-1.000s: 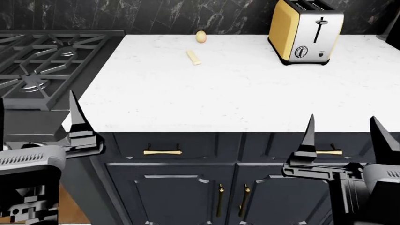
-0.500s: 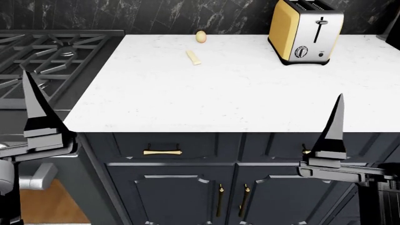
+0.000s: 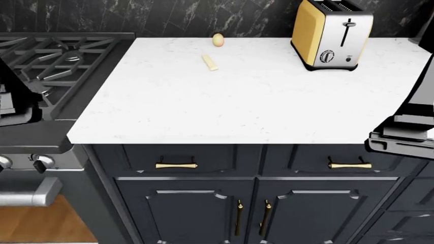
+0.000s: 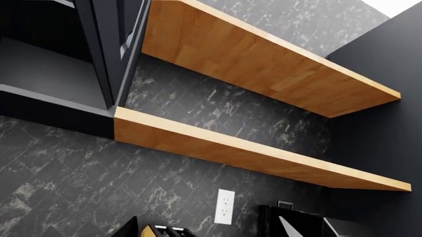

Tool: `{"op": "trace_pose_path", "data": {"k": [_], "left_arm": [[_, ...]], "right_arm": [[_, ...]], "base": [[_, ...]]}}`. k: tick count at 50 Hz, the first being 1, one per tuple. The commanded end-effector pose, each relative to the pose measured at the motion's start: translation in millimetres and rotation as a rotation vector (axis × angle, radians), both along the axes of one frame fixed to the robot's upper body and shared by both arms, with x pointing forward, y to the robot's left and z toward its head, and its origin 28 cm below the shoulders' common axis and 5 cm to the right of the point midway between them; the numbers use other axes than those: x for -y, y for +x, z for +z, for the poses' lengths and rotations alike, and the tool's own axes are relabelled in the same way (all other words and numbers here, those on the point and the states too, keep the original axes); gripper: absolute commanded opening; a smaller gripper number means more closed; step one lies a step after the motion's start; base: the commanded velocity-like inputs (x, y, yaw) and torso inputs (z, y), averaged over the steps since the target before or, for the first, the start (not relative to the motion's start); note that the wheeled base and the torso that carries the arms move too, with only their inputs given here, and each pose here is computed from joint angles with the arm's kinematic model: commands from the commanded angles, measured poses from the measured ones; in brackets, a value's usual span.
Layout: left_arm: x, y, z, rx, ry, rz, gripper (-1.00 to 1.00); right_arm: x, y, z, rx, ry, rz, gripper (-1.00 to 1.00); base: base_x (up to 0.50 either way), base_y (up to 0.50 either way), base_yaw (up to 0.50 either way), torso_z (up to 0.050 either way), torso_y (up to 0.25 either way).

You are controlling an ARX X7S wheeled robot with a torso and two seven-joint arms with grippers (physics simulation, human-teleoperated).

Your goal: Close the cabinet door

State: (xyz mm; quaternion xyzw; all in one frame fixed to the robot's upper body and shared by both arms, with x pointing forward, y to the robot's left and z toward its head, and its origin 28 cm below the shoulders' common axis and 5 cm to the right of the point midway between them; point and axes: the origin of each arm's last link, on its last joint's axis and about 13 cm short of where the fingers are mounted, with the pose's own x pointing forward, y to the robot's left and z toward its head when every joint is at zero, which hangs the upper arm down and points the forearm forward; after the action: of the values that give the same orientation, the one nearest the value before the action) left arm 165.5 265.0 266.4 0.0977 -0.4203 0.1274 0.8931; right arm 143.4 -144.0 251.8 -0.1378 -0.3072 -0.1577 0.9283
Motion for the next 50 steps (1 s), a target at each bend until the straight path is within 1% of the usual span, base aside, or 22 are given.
{"op": "trace_pose_path", "data": {"k": [1, 5, 8, 50], "left_arm": [[-4.5, -5.2, 29.3, 0.051, 0.027, 0.045, 1.00], [-5.5, -8.8, 33.9, 0.069, 0.030, 0.053, 1.00], [-6.1, -9.8, 35.6, 0.076, 0.028, 0.057, 1.00], [-8.8, -9.8, 30.0, 0.073, 0.002, 0.063, 1.00]], "right_arm": [[2.6, -2.4, 20.3, -0.013, 0.000, -0.018, 1.00], [3.6, -1.8, 25.6, 0.021, -0.023, -0.052, 1.00], [4.0, -2.5, 27.0, 0.040, -0.025, -0.055, 1.00], [2.4, -4.2, 16.5, 0.026, -0.025, -0.055, 1.00]], "base": [[0.00, 0.00, 0.00, 0.000, 0.000], [0.00, 0.00, 0.00, 0.000, 0.000], [0.22, 0.00, 0.00, 0.000, 0.000], [0.50, 0.00, 0.00, 0.000, 0.001]]}}
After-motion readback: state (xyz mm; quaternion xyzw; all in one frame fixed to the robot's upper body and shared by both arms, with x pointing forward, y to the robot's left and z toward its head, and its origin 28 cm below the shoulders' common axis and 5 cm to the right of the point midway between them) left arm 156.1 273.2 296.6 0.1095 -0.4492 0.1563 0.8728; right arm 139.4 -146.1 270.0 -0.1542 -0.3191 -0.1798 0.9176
